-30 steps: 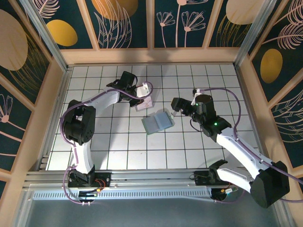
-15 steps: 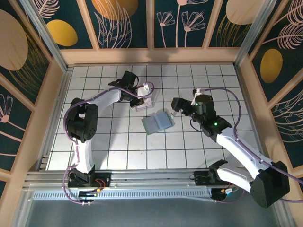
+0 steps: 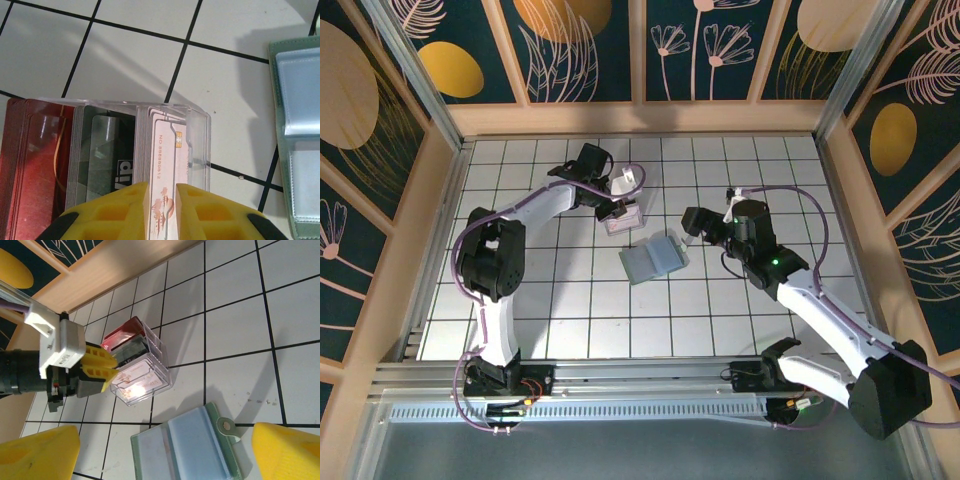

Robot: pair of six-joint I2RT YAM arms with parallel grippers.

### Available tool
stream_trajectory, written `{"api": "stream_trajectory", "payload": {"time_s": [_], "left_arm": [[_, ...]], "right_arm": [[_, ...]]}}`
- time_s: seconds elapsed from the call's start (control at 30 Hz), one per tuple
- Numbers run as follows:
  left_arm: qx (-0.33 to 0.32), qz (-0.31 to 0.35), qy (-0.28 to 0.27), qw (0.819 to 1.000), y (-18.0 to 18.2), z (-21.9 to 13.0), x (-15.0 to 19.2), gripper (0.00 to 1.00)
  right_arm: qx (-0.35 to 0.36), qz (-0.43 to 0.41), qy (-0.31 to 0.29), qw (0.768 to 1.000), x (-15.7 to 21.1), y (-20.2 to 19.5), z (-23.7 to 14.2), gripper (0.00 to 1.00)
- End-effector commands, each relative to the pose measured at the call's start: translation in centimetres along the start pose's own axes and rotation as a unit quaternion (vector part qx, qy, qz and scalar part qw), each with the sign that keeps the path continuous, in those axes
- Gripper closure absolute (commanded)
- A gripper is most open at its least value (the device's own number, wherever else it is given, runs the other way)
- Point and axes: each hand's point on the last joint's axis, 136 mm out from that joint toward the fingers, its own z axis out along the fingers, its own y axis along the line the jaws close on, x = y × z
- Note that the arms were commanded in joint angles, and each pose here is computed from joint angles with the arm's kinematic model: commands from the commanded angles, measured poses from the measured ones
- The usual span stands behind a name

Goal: Take the credit cards out of the card holder

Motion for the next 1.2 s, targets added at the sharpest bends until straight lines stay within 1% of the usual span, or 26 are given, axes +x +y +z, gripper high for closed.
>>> {"api": "stream_trajectory", "payload": {"time_s": [0.0, 0.03, 0.07, 0.17, 0.2, 0.3, 0.4, 0.47, 0.53, 0.6, 0.67, 0.8, 0.9, 1.03, 1.1, 1.17], "left_arm": [[-0.041, -0.02, -0.053, 0.998, 1.1, -3.9, -2.9, 0.77], [-0.053, -0.028, -0.065, 0.996, 1.3, -4.6, -3.2, 0.77], [-0.062, -0.038, -0.075, 0.995, 1.4, -5.3, -3.5, 0.74], [-0.081, -0.069, -0.096, 0.99, 1.2, -7.2, -4.0, 0.51], [-0.087, -0.083, -0.102, 0.987, 1.1, -7.8, -4.0, 0.49], [-0.115, -0.119, -0.13, 0.978, 0.7, -10.1, -3.8, 0.25], [-0.153, -0.17, -0.165, 0.959, 0.5, -12.2, -3.1, 0.03], [-0.176, -0.208, -0.193, 0.943, 0.4, -13.7, -2.8, 0.01], [-0.195, -0.26, -0.216, 0.921, 0.4, -15.0, -2.1, 0.01], [-0.195, -0.293, -0.226, 0.909, -0.1, -15.5, -1.4, 0.01], [-0.197, -0.335, -0.236, 0.891, -0.4, -15.7, -0.3, 0.01], [-0.221, -0.417, -0.246, 0.847, -0.8, -15.8, 2.6, 0.01], [-0.243, -0.468, -0.252, 0.812, -1.0, -15.8, 5.0, 0.01], [-0.261, -0.512, -0.273, 0.771, -1.7, -16.2, 7.5, 0.01], [-0.272, -0.529, -0.283, 0.753, -1.9, -16.5, 8.6, 0.01], [-0.278, -0.537, -0.294, 0.741, -2.0, -16.8, 9.1, 0.01]], "right_arm": [[0.011, -0.008, 0.013, 1.0, 0.4, -0.4, 0.4, 0.14], [0.017, -0.005, 0.021, 1.0, 0.7, -0.6, 0.6, 0.14], [0.019, -0.004, 0.029, 0.999, 1.0, -0.7, 0.8, 0.15], [0.014, -0.011, 0.064, 0.998, 2.4, -0.5, 1.9, 0.18], [0.016, -0.015, 0.076, 0.997, 2.8, -0.6, 2.3, 0.19], [0.03, -0.024, 0.108, 0.993, 4.3, -0.8, 3.4, 0.2], [0.038, -0.044, 0.139, 0.989, 5.9, -0.4, 4.5, 0.21], [0.051, -0.066, 0.157, 0.984, 7.1, 0.0, 5.2, 0.23], [0.066, -0.095, 0.173, 0.978, 8.2, 0.6, 5.9, 0.25], [0.084, -0.126, 0.189, 0.97, 9.3, 1.1, 6.6, 0.28], [0.103, -0.155, 0.201, 0.962, 10.3, 1.5, 7.2, 0.33], [0.124, -0.2, 0.231, 0.944, 12.7, 2.1, 8.4, 0.4], [0.124, -0.221, 0.253, 0.934, 14.4, 2.7, 9.1, 0.4], [0.128, -0.245, 0.28, 0.919, 16.3, 2.9, 9.9, 0.38], [0.13, -0.253, 0.289, 0.914, 17.1, 2.8, 10.3, 0.37], [0.13, -0.26, 0.297, 0.909, 17.8, 2.7, 10.6, 0.36]]}}
